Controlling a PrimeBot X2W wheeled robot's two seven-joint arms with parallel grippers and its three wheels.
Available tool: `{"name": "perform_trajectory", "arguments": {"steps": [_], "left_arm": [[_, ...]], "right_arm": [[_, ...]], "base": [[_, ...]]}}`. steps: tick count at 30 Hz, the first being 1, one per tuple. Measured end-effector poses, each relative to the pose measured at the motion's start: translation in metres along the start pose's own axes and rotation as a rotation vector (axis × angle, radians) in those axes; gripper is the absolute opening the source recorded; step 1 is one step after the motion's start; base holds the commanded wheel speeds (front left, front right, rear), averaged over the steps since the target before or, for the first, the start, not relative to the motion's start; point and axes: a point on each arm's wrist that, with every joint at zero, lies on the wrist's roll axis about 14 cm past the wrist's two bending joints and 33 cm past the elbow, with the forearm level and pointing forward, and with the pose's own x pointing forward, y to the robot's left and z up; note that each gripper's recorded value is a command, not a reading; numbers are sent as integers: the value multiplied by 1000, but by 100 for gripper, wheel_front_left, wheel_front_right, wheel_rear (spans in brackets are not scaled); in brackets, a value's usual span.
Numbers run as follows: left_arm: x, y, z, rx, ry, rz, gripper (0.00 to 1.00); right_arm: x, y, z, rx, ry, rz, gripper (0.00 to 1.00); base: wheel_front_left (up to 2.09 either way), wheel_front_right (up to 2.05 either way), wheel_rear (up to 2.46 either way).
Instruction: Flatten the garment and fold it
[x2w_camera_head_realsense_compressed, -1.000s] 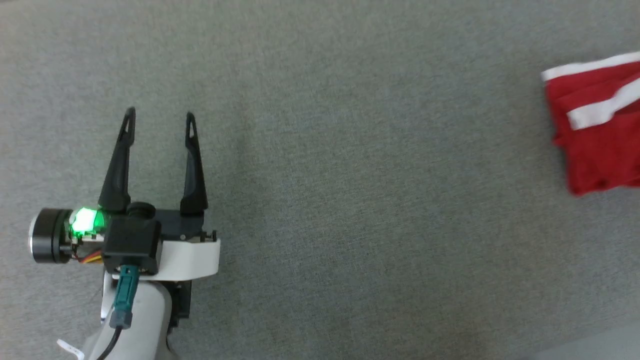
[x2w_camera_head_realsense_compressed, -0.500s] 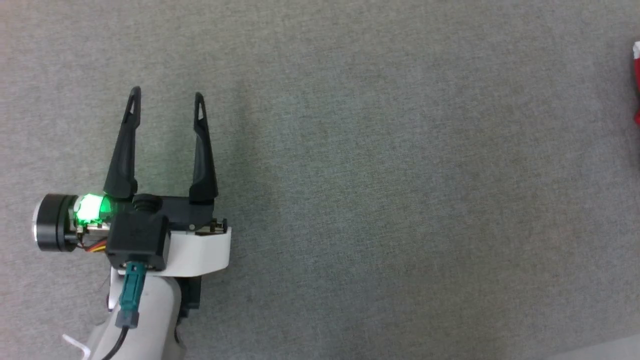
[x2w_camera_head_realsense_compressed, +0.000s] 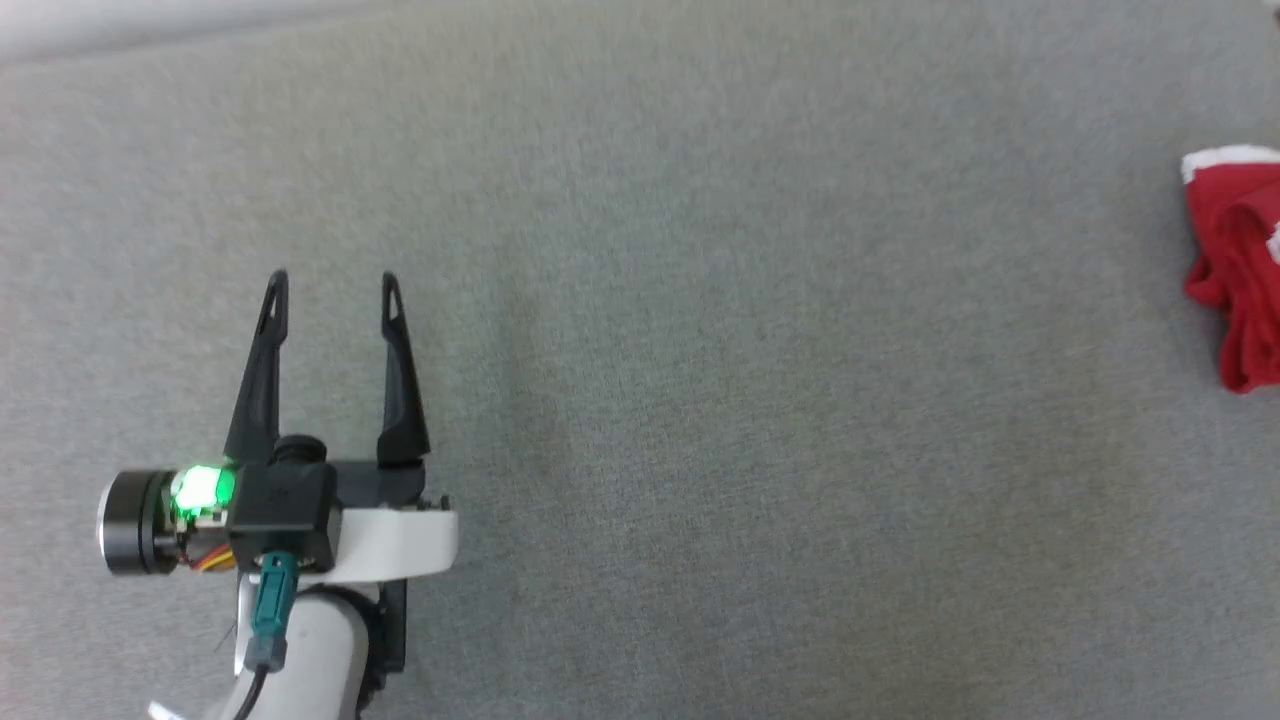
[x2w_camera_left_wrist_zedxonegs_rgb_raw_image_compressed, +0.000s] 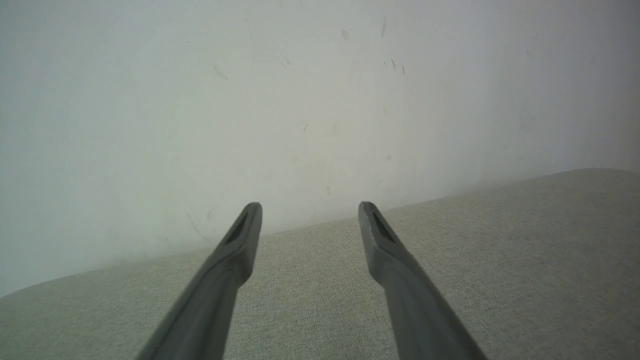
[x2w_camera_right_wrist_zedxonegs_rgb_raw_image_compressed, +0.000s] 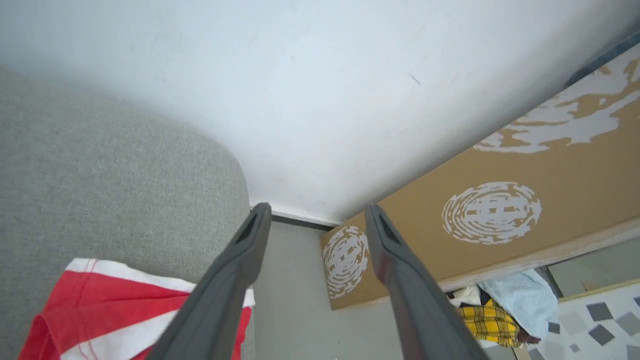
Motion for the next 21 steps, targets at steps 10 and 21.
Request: {"name": "perform_trajectory", "arguments": {"steps": [10,21], "left_arm": [[-23,24,36,34,-46,67,100],[-57,52,52,56,-47,151,100]], "right_arm": [[-42,28,132,121,-537,10,100],[-112,123,174,432,-757,187,100]], "base": [[0,0,0],[0,0,0]]}}
